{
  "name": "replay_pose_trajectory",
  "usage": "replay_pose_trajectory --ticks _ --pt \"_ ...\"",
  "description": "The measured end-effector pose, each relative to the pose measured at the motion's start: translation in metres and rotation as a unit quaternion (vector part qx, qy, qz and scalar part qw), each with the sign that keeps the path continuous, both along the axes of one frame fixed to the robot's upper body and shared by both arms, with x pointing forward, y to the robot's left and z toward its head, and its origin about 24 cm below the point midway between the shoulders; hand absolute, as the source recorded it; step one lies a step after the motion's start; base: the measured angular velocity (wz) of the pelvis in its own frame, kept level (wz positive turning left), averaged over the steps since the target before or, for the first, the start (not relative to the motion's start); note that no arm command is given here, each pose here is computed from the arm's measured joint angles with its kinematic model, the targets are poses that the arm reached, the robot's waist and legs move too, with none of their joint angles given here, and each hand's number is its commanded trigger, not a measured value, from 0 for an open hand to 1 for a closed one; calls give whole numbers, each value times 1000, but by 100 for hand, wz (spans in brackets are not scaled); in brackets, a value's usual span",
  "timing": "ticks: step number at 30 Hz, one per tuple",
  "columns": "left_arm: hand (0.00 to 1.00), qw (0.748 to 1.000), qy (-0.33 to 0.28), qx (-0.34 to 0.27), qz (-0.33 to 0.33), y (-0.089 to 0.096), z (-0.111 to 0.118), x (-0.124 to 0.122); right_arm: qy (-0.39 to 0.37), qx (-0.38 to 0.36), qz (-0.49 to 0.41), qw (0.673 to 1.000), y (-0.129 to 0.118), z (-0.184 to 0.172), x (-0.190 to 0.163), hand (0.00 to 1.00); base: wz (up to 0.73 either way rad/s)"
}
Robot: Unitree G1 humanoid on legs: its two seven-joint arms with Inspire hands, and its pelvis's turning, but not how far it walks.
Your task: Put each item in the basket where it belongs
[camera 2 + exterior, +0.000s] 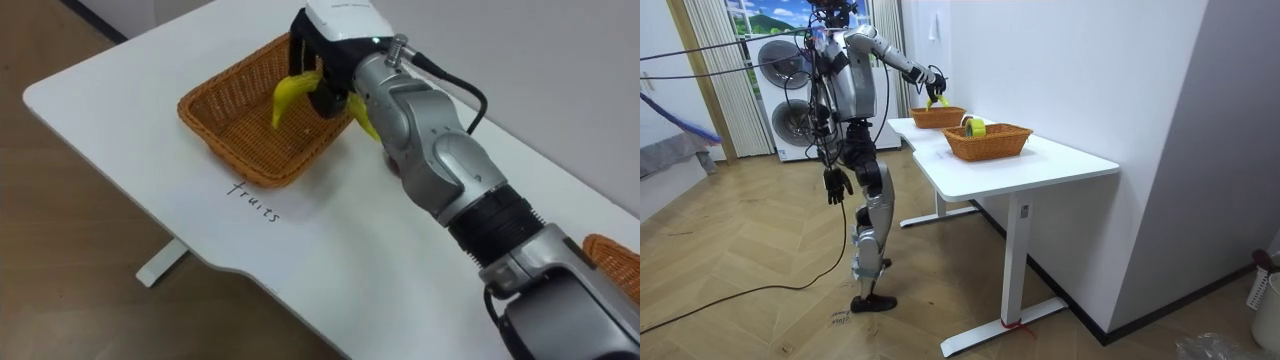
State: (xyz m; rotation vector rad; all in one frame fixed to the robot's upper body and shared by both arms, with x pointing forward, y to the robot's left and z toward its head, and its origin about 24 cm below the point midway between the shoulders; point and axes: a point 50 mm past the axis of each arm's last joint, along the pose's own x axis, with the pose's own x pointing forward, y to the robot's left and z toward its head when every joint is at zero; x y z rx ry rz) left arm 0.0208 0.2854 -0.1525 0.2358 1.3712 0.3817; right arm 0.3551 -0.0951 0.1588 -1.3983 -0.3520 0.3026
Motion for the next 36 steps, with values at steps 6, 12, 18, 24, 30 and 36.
replay_pose_trajectory --ticks 6,12,18,24,30,36 --pt "0 1000 -2 -1 -2 0 0 2 -22 -35 20 999 12 -3 -6 100 0" --pt "0 1000 -5 -2 -3 0 0 4 -25 -46 44 998 25 -6 -11 100 0" --pt "0 1000 -6 -1 -3 0 0 5 -19 -66 60 996 35 -14 -16 100 0" --pt "0 1000 -8 1 -3 2 1 7 -1 -85 71 994 41 -23 -19 9 2" --pt "0 1000 2 4 -3 4 1 3 10 -102 82 991 45 -31 -22 0 3" --pt "0 1000 -2 7 -4 7 2 5 15 -111 95 989 49 -35 -25 0 0"
